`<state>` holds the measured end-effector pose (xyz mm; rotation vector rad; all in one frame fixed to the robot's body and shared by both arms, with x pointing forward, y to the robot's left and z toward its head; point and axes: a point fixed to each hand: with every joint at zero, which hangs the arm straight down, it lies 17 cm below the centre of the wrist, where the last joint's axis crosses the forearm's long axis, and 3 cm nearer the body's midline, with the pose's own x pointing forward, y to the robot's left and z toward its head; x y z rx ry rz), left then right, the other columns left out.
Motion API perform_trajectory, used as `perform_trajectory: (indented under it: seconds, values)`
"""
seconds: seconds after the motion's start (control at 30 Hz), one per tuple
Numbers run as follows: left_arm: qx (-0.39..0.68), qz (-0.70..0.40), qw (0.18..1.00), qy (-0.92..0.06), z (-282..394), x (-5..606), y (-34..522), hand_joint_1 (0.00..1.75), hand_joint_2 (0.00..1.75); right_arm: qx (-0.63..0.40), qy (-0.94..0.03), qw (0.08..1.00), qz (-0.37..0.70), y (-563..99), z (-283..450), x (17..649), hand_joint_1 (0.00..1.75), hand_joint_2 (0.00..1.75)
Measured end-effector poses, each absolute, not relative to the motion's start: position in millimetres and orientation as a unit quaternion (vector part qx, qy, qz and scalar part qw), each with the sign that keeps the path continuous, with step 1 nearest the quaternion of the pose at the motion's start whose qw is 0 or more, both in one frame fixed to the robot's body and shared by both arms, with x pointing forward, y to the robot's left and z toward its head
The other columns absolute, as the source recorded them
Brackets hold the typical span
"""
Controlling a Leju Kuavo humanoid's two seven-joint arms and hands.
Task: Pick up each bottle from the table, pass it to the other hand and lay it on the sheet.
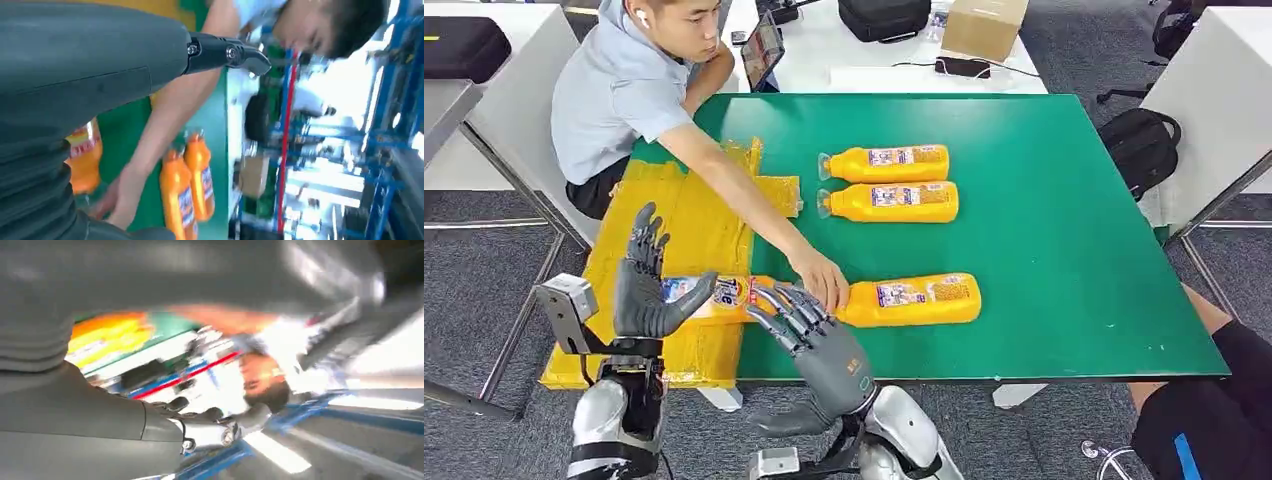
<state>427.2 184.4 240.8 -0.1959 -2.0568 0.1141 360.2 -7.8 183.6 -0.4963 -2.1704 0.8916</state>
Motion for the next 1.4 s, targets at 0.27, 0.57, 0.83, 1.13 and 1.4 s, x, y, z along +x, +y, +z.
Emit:
perform_trajectory:
  seconds: [0.27, 0.57, 0.83, 1.13, 1.4]
  values:
    - [-0.006, 0.061, 0.476, -0.877, 258.0, 391.1, 214.5, 0.0, 1.75, -0.35, -0.746, 0.419, 0.382, -110.6, 137.1, 389.9, 0.0, 1.75]
    - [0.051, 0.085, 0.448, -0.889, 285.2, 363.7, 248.0, 0.0, 1.75, -0.422, -0.653, 0.482, 0.404, -196.4, 101.3, 403.8, 0.0, 1.75]
    - [0.043, 0.075, 0.445, -0.891, 290.5, 361.5, 239.2, 0.0, 1.75, -0.436, -0.588, 0.535, 0.422, -230.8, 52.9, 416.8, 0.0, 1.75]
    - [0.04, 0.072, 0.453, -0.888, 288.1, 362.5, 235.3, 0.0, 1.75, -0.434, -0.556, 0.565, 0.428, -246.2, 27.9, 423.4, 0.0, 1.75]
    - [0.022, 0.067, 0.45, -0.89, 292.0, 367.2, 226.5, 0.0, 1.75, -0.43, -0.553, 0.568, 0.432, -252.9, 16.5, 449.3, 1.31, 1.75]
